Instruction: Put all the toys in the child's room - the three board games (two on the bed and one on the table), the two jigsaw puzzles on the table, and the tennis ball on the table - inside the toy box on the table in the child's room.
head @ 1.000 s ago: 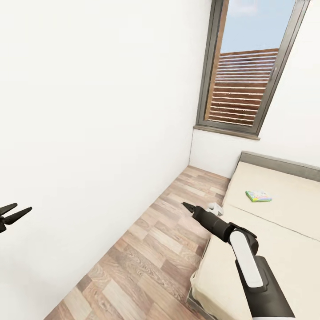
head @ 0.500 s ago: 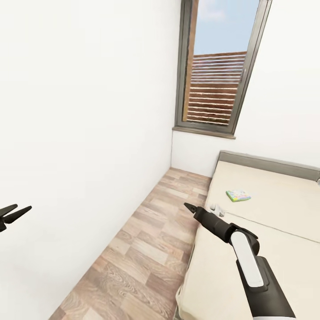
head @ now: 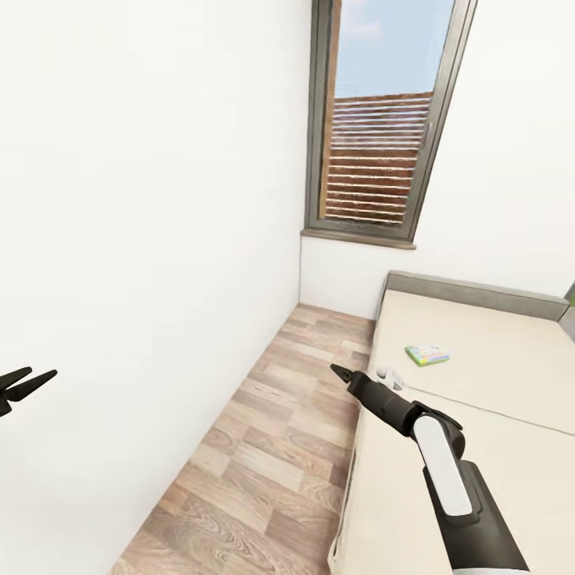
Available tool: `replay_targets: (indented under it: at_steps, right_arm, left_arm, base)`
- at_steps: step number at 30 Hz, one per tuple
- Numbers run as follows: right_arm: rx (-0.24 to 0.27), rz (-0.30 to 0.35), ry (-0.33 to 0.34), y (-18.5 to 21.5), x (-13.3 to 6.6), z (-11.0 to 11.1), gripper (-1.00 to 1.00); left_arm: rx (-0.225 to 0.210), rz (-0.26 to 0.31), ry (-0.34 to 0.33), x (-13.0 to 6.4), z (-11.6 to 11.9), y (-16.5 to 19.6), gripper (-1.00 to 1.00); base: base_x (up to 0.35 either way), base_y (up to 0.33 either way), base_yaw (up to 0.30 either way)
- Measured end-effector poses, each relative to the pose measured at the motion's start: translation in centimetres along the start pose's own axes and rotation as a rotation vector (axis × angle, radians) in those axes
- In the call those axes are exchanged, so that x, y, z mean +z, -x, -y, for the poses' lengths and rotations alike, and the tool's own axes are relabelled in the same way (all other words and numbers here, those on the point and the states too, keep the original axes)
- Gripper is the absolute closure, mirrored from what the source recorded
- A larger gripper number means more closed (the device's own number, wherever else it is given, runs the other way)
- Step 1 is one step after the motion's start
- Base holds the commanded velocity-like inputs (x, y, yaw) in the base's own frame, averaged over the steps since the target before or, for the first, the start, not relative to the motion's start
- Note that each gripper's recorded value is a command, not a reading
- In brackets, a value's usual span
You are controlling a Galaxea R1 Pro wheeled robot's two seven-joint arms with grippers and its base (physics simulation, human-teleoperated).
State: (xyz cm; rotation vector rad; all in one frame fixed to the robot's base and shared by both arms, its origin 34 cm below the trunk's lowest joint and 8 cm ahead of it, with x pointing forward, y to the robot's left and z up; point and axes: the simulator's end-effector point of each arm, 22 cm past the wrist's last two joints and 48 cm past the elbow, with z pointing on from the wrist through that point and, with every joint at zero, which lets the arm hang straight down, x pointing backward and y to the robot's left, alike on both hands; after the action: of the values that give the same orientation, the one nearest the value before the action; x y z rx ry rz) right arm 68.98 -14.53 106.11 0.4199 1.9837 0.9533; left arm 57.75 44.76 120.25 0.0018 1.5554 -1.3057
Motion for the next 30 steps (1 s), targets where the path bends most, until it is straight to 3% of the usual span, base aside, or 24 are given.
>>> replay_targets:
  at_steps: [30]
  right_arm:
    - [0.08, -0.038, -0.08, -1.9, 1.0, 5.2, -1.0]
  left_arm:
    - [-0.029, -0.017, 0.027, 0.2, -2.0, -1.1, -1.0]
  base:
    - [0.026, 0.073, -0.079]
